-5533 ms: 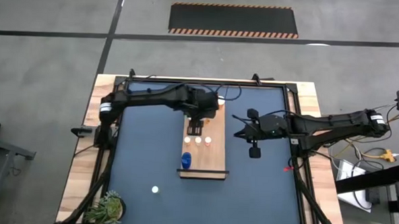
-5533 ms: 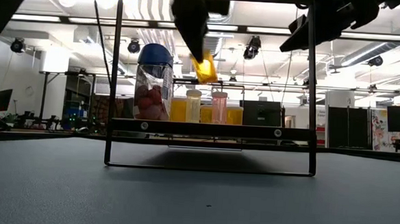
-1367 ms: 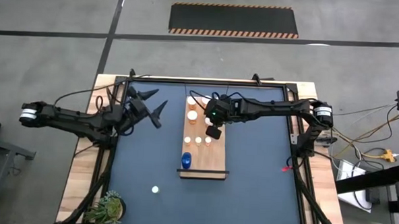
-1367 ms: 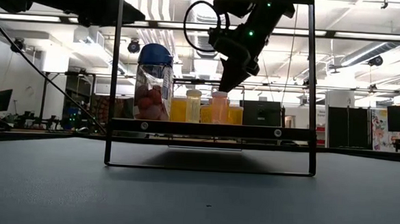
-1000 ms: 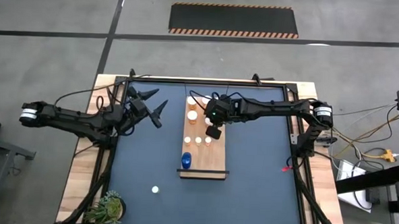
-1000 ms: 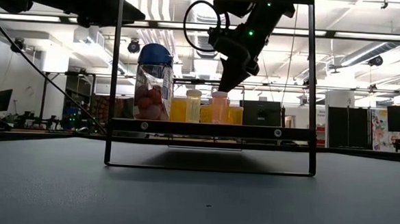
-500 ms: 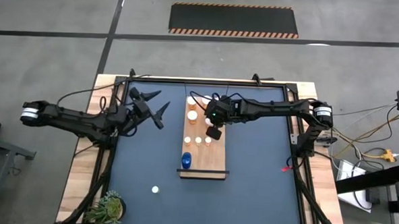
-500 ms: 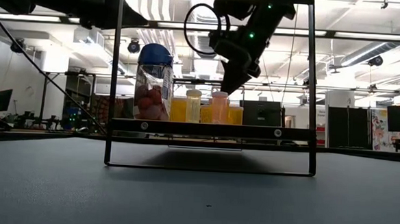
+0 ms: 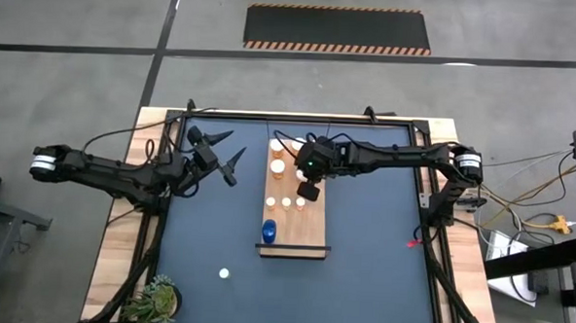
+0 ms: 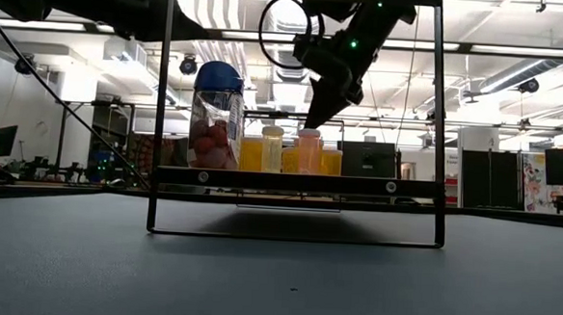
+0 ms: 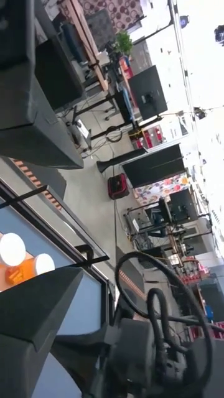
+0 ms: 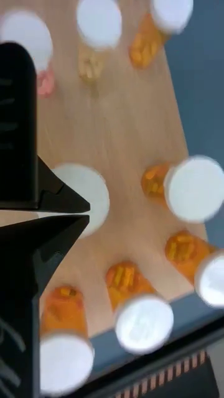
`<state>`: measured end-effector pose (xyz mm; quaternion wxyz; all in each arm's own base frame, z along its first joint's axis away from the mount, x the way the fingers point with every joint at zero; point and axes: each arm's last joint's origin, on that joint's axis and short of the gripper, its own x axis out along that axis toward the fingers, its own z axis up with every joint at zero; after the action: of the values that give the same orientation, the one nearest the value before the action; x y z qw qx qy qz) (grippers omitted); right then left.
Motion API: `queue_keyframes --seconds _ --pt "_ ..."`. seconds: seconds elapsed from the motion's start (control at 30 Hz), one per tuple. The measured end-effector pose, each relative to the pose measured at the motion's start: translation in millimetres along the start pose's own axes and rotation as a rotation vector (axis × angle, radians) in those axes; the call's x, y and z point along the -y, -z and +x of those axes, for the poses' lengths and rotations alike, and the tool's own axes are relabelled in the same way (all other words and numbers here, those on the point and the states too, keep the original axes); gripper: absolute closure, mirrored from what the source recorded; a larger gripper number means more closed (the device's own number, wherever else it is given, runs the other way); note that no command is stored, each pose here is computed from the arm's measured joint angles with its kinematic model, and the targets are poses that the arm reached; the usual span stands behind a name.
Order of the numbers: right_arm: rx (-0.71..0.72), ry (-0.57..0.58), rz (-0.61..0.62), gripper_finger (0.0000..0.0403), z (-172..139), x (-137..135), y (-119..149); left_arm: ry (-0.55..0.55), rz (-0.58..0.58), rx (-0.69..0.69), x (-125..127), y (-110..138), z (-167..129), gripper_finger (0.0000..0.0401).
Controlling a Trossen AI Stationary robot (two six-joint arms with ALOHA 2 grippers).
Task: Pick and place medicine bottles onto shelf by color
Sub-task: Put the big orange pill bottle on the shelf aligned with the big orange pill bottles
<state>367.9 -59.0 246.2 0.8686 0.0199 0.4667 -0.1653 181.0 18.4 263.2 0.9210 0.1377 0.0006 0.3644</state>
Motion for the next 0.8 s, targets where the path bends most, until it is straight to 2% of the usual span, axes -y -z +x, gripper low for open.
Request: queue_keyframes --seconds 0.1,0.23,0.4,0.8 --pt "-0.013 -0.045 0.002 0.0394 -0.6 -1.9 1.4 0.0 -0.002 0.001 -0.3 -0.3 -0.2 0.0147" --pt "-0.038 -0.038 0.006 0.0394 8.6 -3.3 4.4 0.0 -0.001 0.001 -0.2 -0.2 -0.2 0.0147" --pt "0.005 -0.034 -0.03 0.0394 20.9 -5.5 0.2 0.0 -0.002 0.001 -0.1 -0.2 -0.1 0.0147" --pt "0.032 -0.02 -0.031 0.0394 24.7 6.4 -3.3 0.0 -0.001 0.0 0.0 0.0 0.0 0.0147"
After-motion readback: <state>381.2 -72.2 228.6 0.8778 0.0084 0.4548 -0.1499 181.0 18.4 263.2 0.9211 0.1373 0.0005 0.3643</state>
